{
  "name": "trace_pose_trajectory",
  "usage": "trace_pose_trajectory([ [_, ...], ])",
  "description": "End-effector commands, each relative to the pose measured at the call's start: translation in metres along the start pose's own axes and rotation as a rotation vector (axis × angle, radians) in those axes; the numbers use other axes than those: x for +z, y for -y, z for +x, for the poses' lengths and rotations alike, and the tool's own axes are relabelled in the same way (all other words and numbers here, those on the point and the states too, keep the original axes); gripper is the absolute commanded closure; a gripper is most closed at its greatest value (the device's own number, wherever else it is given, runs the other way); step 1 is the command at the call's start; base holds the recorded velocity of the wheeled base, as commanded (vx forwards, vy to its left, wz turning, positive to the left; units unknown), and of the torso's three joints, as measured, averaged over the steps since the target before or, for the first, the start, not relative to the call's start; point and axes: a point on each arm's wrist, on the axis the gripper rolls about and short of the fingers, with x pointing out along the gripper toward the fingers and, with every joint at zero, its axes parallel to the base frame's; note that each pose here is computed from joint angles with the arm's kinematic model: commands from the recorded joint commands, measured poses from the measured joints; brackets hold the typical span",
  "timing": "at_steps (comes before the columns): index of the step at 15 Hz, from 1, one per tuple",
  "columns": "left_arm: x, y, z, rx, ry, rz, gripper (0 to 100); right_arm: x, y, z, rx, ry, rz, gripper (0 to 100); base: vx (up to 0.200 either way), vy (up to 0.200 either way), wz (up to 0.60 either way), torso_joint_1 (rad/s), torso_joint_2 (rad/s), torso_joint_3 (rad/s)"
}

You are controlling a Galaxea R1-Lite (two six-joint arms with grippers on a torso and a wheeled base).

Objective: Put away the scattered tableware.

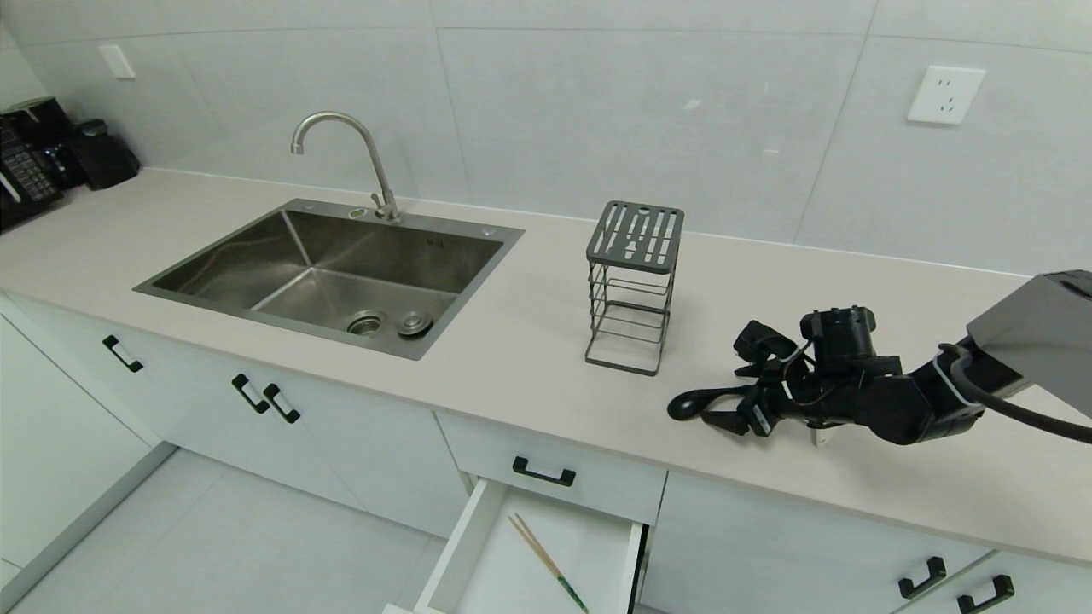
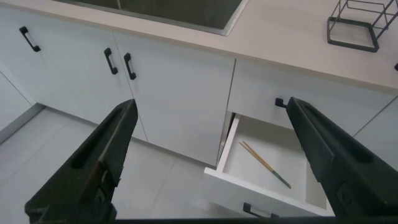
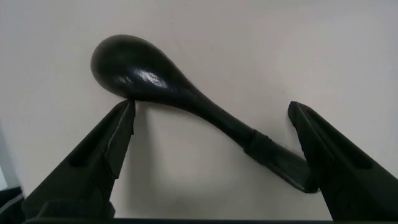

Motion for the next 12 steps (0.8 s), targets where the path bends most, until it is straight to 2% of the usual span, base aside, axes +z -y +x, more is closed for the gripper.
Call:
trace_pose_trajectory([
  [1, 0.0, 0.0, 0.0, 0.001, 0.0, 0.0, 0, -0.003, -0.003, 0.015, 0.02, -0.01, 0.001, 0, 0.0, 0.0, 0.0, 0.0, 0.0, 0.0],
  [3, 0.0, 0.0, 0.0, 0.001, 0.0, 0.0, 0, -0.001, -0.005, 0.022, 0.029, -0.002, -0.005, 0, 0.0, 0.0, 0.0, 0.0, 0.0, 0.0],
  [4, 0.0, 0.0, 0.0, 0.001, 0.0, 0.0, 0, -0.002, -0.006, 0.023, 0.032, -0.006, -0.005, 100, 0.0, 0.0, 0.0, 0.0, 0.0, 0.0],
  [9, 0.0, 0.0, 0.0, 0.001, 0.0, 0.0, 0, 0.011, -0.01, 0.018, 0.026, 0.016, -0.022, 100, 0.0, 0.0, 0.0, 0.0, 0.0, 0.0],
  [12, 0.0, 0.0, 0.0, 0.002, 0.0, 0.0, 0, 0.029, -0.02, 0.002, 0.034, 0.046, -0.043, 100, 0.0, 0.0, 0.0, 0.0, 0.0, 0.0],
])
